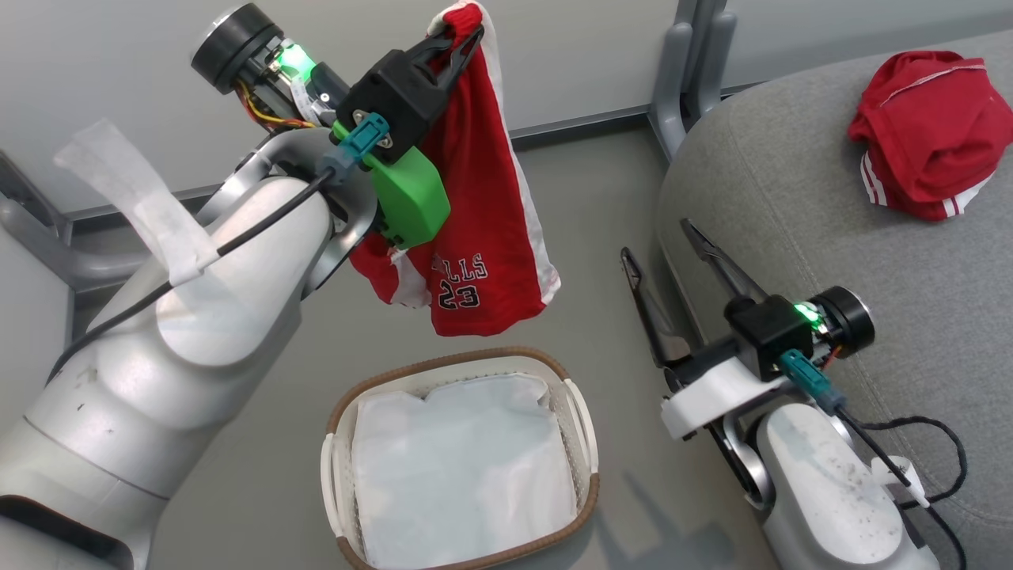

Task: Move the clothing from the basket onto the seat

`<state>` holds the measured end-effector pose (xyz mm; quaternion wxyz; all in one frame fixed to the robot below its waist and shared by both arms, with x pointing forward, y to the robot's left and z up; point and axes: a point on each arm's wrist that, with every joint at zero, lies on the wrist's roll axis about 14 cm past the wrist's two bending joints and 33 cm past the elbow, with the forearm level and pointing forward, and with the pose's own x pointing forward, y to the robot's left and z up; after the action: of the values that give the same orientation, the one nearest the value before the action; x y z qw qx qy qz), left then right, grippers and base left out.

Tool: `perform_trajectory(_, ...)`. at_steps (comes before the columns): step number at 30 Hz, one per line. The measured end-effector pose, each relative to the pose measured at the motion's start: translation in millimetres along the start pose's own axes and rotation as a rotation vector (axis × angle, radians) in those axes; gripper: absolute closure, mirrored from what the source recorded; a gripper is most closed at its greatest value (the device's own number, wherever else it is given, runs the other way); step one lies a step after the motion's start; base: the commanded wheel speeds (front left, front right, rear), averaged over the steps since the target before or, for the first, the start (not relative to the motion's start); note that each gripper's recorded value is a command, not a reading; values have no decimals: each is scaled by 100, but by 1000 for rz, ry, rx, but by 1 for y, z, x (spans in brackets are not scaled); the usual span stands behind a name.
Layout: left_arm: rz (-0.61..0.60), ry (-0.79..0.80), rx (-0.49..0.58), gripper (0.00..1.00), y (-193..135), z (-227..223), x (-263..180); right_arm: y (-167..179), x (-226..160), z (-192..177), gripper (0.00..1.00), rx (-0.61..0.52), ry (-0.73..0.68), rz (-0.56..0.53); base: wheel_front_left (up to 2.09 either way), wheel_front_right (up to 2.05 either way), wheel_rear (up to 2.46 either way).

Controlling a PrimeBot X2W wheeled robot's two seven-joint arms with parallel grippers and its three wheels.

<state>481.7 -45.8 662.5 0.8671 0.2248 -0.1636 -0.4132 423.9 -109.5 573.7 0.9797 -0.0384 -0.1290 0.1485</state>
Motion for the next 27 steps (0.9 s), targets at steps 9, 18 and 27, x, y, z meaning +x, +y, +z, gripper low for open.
perform_trajectory(9,-5,-63,2,100,-8,28,-4,45,29,19,0,-48,-32,190,0,0,0)
perform_trajectory(18,-44,-112,-10,100,-30,46,-13,55,39,12,0,-83,24,320,0,0,0)
perform_trajectory(27,-55,-133,-31,100,-37,53,-15,91,44,-5,0,-39,103,463,0,0,0)
